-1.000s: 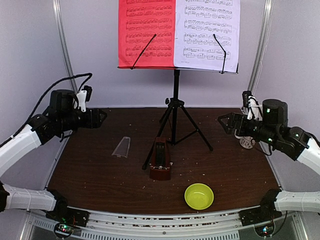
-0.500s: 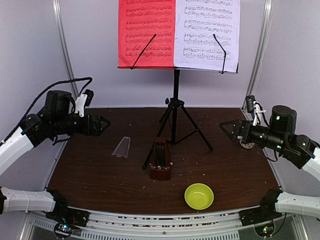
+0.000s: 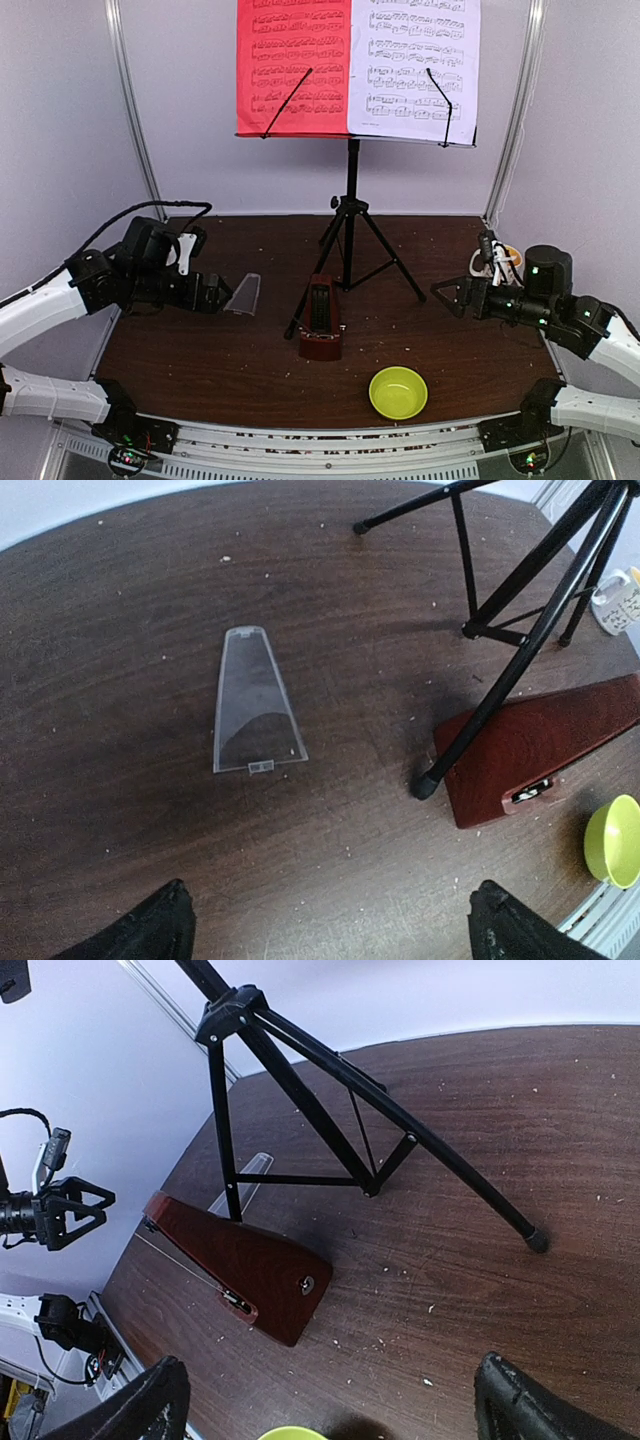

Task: Set up the instrument practice props

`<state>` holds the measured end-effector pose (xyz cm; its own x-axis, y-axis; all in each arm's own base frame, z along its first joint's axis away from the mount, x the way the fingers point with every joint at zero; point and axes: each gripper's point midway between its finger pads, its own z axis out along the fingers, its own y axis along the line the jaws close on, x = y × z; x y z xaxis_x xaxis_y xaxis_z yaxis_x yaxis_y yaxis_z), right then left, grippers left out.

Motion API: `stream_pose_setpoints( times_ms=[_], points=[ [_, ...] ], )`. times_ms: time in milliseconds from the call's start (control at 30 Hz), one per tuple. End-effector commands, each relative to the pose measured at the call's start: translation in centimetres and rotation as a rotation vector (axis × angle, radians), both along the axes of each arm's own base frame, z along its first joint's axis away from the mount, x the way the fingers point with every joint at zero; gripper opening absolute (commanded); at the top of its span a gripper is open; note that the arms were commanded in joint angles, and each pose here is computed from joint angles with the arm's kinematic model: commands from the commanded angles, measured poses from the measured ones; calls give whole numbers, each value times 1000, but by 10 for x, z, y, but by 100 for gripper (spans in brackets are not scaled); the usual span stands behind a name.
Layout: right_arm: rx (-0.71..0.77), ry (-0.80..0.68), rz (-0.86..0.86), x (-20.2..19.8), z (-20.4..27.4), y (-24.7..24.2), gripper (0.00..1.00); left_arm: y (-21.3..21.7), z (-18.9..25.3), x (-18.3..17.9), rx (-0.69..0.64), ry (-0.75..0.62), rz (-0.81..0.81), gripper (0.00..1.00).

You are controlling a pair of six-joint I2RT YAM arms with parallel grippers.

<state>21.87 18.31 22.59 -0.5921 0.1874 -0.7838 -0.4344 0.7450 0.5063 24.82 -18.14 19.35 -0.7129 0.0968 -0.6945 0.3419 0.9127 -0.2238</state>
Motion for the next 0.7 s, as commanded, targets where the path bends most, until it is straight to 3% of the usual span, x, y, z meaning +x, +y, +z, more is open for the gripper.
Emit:
stream_pose_setpoints(
  times_ms=[0,300,667],
  points=[
    [49,2,4,0,-2,4,100,-5,-7,5,-47,0,35,98],
    [67,24,7,2,-12,8,100,-5,-31,8,-6,58,56,98],
    [71,22,8,4,-12,10,100,-9,-29,15,-5,51,63,98]
  ],
)
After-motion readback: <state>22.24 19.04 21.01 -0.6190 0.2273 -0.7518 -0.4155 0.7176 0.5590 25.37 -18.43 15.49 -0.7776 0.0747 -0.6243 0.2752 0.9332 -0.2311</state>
